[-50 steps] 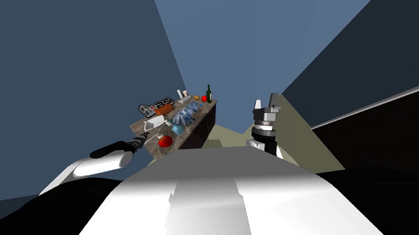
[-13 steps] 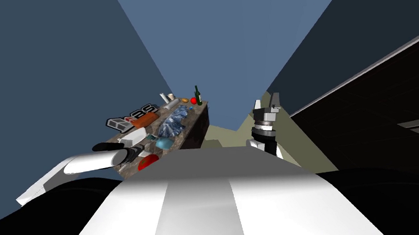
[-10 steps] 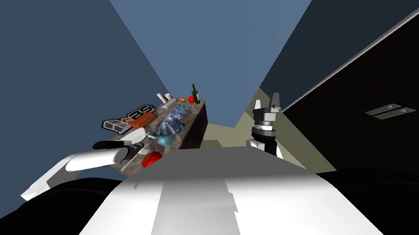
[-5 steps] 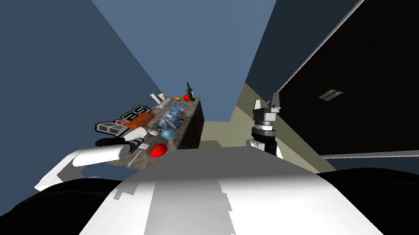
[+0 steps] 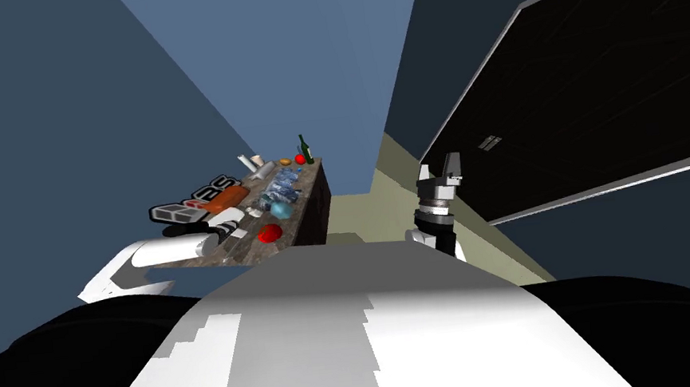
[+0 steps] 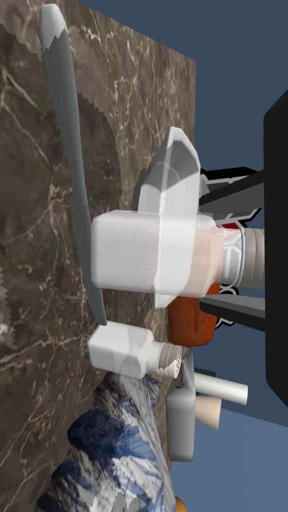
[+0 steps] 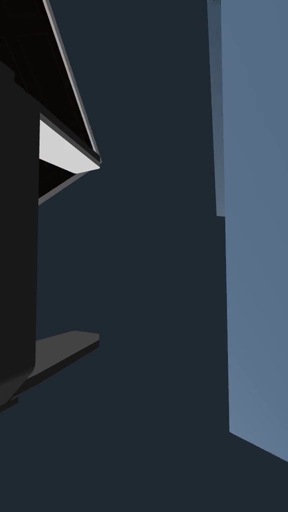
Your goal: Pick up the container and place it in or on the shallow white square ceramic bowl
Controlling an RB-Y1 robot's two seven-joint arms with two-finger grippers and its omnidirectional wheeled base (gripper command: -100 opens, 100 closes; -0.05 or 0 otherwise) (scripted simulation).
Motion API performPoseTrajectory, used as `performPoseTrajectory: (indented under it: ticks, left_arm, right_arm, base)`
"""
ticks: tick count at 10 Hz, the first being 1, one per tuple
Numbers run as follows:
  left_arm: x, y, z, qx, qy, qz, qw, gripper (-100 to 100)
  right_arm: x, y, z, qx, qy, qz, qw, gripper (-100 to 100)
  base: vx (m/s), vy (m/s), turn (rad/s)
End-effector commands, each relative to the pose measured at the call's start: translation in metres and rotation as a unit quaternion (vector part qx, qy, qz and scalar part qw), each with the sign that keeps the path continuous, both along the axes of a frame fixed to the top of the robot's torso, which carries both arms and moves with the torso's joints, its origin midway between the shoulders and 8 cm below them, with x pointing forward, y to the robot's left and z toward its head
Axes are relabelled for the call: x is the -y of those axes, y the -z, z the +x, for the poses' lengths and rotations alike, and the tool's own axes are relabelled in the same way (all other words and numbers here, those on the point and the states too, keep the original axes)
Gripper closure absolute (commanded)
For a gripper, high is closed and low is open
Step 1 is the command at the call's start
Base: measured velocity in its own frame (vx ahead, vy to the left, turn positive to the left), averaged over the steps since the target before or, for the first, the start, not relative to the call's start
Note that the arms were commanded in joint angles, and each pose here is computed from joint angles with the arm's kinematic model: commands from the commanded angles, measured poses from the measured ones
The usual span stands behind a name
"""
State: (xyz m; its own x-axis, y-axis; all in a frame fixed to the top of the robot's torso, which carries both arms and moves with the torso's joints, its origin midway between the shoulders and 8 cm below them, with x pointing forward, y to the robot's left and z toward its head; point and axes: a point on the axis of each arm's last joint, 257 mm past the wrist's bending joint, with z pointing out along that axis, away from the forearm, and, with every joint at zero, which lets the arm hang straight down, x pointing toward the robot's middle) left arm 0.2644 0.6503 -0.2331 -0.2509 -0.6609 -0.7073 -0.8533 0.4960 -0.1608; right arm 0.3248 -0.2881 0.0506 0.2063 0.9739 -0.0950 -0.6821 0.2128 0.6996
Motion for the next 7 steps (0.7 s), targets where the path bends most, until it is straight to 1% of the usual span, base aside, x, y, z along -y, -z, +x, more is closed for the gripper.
performPoseTrajectory:
  ticks: [1, 2, 3, 4, 5, 7]
  left_arm:
    - [0.000, -0.005, 0.019, 0.013, 0.020, 0.014, 0.9996, 100]
    - [0.000, -0.005, 0.019, 0.013, 0.020, 0.014, 0.9996, 100]
    - [0.001, -0.007, 0.029, 0.021, 0.032, 0.021, 0.9991, 100]
    - [0.002, -0.010, 0.040, 0.028, 0.044, 0.028, 0.9983, 100]
    - [0.004, -0.012, 0.050, 0.035, 0.056, 0.034, 0.9972, 100]
    - [0.009, -0.016, 0.071, 0.049, 0.083, 0.045, 0.9944, 100]
  right_arm:
    - [0.000, 0.000, 0.000, 0.000, 0.000, 0.000, 1.0000, 0]
    - [0.000, 0.000, 0.000, 0.000, 0.000, 0.000, 1.0000, 0]
    - [0.000, 0.000, 0.000, 0.000, 0.000, 0.000, 1.0000, 0]
    - [0.000, 0.000, 0.000, 0.000, 0.000, 0.000, 1.0000, 0]
    - [0.000, 0.000, 0.000, 0.000, 0.000, 0.000, 1.0000, 0]
    - [0.000, 0.000, 0.000, 0.000, 0.000, 0.000, 1.0000, 0]
  base:
    - [-0.287, 0.091, -0.387]
    - [-0.231, 0.076, -0.139]
    - [-0.252, 0.081, -0.160]
    - [-0.300, 0.115, -0.291]
    - [-0.299, 0.159, -0.349]
    - [-0.332, 0.130, -0.373]
